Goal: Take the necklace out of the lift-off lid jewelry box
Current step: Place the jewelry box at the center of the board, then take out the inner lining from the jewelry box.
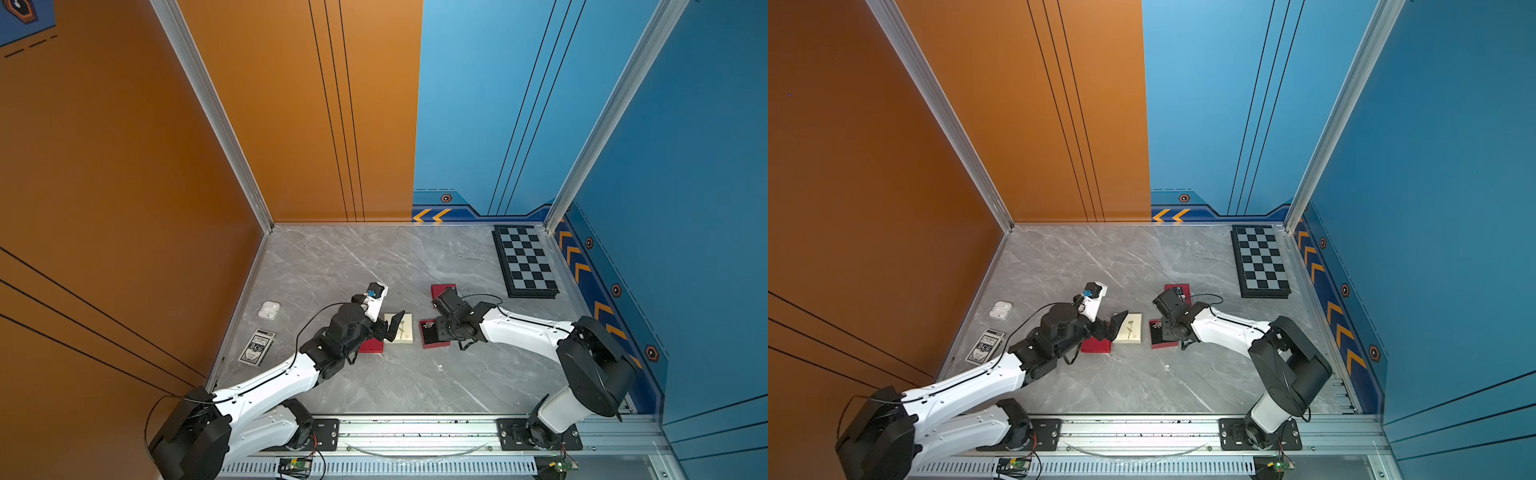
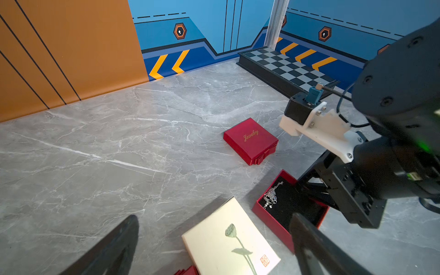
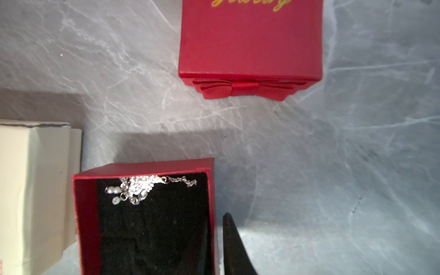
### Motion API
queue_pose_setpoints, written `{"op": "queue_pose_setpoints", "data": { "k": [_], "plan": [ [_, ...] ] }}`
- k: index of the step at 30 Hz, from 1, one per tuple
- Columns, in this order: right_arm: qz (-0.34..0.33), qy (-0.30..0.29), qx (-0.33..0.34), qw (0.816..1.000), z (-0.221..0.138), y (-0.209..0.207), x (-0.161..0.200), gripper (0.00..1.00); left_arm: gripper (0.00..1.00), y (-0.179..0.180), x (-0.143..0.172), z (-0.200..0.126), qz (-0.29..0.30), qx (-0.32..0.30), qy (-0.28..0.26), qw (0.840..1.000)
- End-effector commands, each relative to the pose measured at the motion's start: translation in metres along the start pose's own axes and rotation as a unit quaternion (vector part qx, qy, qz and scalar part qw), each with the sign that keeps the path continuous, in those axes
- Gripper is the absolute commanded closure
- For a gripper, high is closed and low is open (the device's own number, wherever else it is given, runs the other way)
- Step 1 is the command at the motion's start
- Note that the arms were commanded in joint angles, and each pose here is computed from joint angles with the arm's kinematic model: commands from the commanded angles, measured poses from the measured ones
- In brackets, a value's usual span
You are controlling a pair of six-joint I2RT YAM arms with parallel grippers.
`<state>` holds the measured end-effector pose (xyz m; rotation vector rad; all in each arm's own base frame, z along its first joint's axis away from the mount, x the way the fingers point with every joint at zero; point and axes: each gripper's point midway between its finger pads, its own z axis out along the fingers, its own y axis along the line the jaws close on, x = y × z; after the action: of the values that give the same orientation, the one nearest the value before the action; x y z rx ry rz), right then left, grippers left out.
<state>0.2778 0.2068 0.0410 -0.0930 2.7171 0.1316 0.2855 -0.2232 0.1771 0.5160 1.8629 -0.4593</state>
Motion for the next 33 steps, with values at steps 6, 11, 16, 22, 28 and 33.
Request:
{"op": "queue_pose_setpoints", "data": {
  "k": [6,11,16,22,28,33],
  "plan": [
    [-0.019,-0.037,0.002,0.999,-0.036,0.012,-0.021,0.77,0.0,0.0,-0.011,-0.002,0.002,0.003,-0.01,1.0],
    [-0.036,-0.034,-0.01,0.999,-0.039,0.029,-0.021,0.72,0.0,0.0,-0.011,-0.001,0.003,0.003,-0.009,1.0],
    [-0.046,-0.014,-0.009,0.999,-0.026,0.038,-0.015,0.69,0.01,0.0,-0.011,-0.001,0.002,0.002,-0.01,1.0],
    [-0.052,0.008,0.002,0.999,-0.01,0.04,-0.008,0.67,0.01,0.001,-0.01,-0.003,0.003,0.002,-0.01,1.0],
    [-0.054,0.018,0.007,0.998,-0.002,0.039,-0.004,0.6,0.03,0.0,-0.009,-0.002,0.004,0.003,-0.008,1.0],
    [-0.057,0.03,0.007,0.998,0.005,0.041,-0.001,0.59,0.04,-0.001,-0.008,-0.001,0.005,0.007,-0.006,1.0]
  ]
}}
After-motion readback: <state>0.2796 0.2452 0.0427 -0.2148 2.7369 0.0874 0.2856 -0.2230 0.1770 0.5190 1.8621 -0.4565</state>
